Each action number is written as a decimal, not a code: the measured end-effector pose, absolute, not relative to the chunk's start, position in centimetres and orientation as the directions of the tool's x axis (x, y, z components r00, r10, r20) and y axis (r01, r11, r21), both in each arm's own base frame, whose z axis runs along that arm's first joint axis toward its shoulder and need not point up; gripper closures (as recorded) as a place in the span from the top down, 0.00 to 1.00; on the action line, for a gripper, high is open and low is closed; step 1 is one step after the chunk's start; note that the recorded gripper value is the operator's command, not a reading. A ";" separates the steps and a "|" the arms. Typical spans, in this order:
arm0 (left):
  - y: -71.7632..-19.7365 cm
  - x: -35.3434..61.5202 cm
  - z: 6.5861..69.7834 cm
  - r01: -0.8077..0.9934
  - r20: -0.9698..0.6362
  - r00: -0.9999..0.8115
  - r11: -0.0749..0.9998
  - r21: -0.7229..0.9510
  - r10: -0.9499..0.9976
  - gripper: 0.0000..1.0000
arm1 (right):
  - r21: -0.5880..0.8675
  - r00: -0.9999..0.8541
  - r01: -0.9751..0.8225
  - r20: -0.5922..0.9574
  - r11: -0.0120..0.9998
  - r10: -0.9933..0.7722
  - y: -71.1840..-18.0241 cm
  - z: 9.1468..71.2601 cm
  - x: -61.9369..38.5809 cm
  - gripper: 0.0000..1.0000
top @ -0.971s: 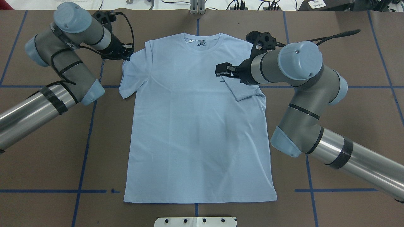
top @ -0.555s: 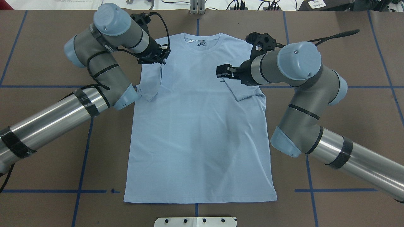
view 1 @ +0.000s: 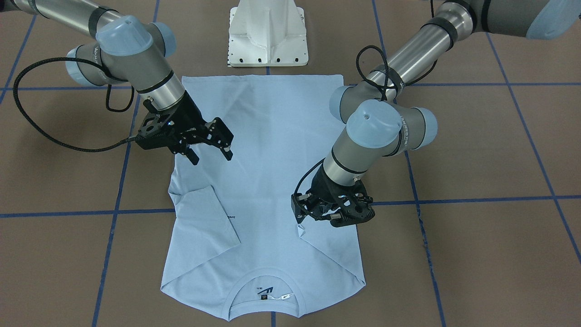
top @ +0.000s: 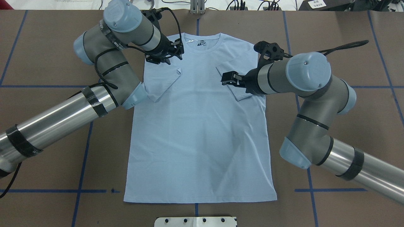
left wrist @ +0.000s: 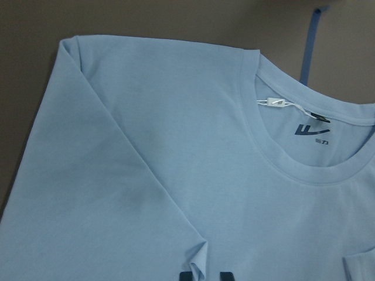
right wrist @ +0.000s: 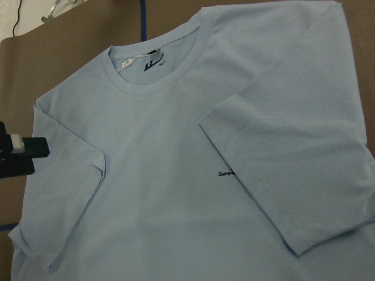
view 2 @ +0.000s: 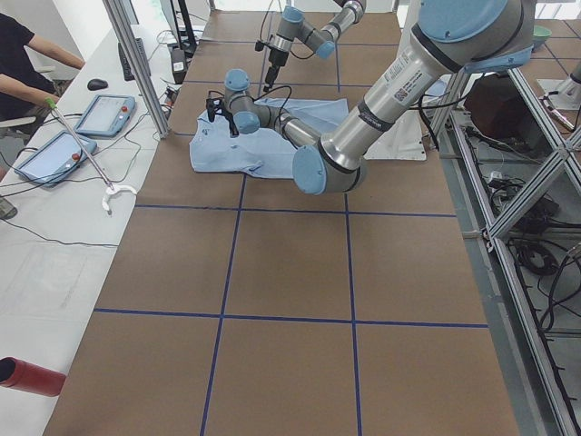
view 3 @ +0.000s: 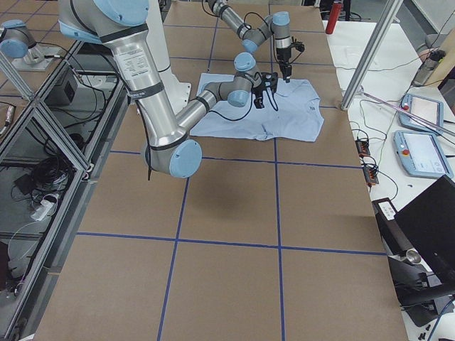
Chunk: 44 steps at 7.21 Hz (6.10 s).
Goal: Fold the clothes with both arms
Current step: 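Release the sleeve with the left gripper while the right gripper moves to the hem, then move the left gripper to the hem corner and grasp both hem corners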
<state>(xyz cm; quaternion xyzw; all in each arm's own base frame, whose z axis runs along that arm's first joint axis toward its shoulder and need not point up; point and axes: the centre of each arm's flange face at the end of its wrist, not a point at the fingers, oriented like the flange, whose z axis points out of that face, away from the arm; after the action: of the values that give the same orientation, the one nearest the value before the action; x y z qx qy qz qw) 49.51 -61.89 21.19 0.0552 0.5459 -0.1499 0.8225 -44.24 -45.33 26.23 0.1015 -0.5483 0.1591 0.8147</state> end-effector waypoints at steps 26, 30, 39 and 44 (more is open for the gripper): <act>-38.1 42.6 25.1 0.269 -0.894 0.341 0.942 -0.202 -0.290 0.83 | -0.256 0.594 -0.432 0.641 0.865 0.486 -16.1 35.2 -47.2 0.00; -25.6 47.3 31.3 0.374 -0.738 0.431 0.847 -0.377 -0.519 0.75 | -0.280 0.546 -0.451 0.665 0.848 0.510 -18.4 33.2 -45.3 0.00; -19.3 49.8 34.3 0.367 -0.651 0.520 0.833 -0.414 -0.552 0.53 | -0.281 0.546 -0.446 0.667 0.850 0.507 -18.2 33.1 -45.3 0.00; -19.2 49.8 34.4 0.366 -0.648 0.525 0.833 -0.414 -0.552 0.00 | -0.282 0.540 -0.449 0.671 0.848 0.509 -18.4 32.9 -45.1 0.00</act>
<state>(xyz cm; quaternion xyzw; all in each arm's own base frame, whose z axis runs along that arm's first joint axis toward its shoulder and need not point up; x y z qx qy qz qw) 49.77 -19.20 34.40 -0.1137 0.4090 -0.2652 0.8657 -45.07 -18.41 32.87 -0.0382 -0.3944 0.2731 0.8766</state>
